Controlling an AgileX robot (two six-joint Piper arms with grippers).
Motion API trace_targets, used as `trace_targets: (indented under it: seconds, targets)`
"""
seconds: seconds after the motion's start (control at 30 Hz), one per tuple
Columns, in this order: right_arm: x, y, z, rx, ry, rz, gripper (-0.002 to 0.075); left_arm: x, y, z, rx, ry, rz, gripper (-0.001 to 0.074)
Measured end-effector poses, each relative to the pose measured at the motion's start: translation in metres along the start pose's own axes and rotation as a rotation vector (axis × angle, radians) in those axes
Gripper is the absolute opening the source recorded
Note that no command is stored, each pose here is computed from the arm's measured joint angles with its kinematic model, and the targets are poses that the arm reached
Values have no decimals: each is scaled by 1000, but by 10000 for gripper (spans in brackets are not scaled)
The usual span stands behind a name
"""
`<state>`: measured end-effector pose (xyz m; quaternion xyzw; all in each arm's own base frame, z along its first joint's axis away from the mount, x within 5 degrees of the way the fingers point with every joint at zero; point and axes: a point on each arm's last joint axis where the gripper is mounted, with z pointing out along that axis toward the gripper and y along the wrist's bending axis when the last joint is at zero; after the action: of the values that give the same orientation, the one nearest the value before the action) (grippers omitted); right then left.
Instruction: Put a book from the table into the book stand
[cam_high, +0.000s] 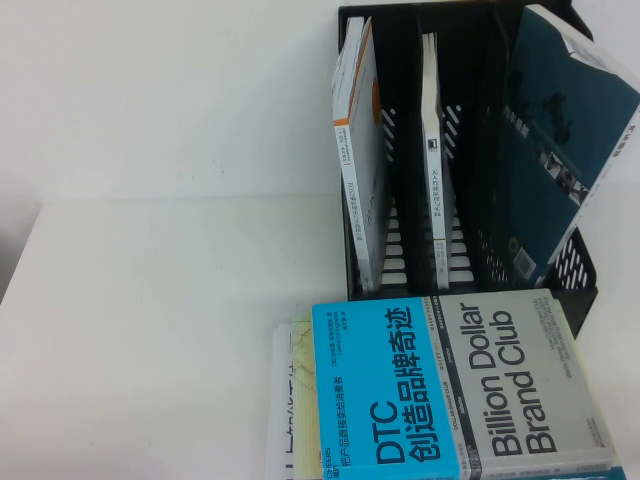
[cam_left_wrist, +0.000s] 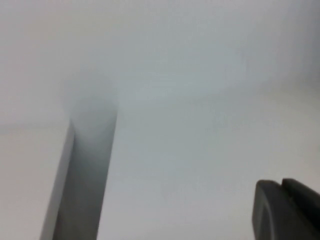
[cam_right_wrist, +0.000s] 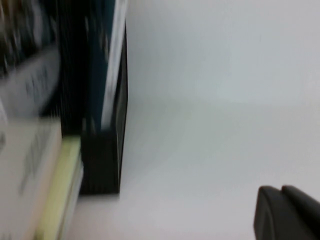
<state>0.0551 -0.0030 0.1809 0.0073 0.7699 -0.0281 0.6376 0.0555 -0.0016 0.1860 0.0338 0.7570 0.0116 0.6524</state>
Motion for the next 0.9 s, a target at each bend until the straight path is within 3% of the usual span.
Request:
trace_targets:
  seconds: [0.2,0.47,0.73,0.9]
  targets:
    - [-28,-1,-5,8,-317,2,6,-29,3,-5,-14,-331,-142,-2]
    - [-50,-1,-15,15,-584,7,6,-47,8,-13,-11,-550,-282,-2]
    - [-55,-4,-18,18,-613,83,6,-46,9,-13,22,-525,-448,-2]
    - [-81,-3,-28,-6,-447,89,6,-73,4,-23,45,-364,-354,-2]
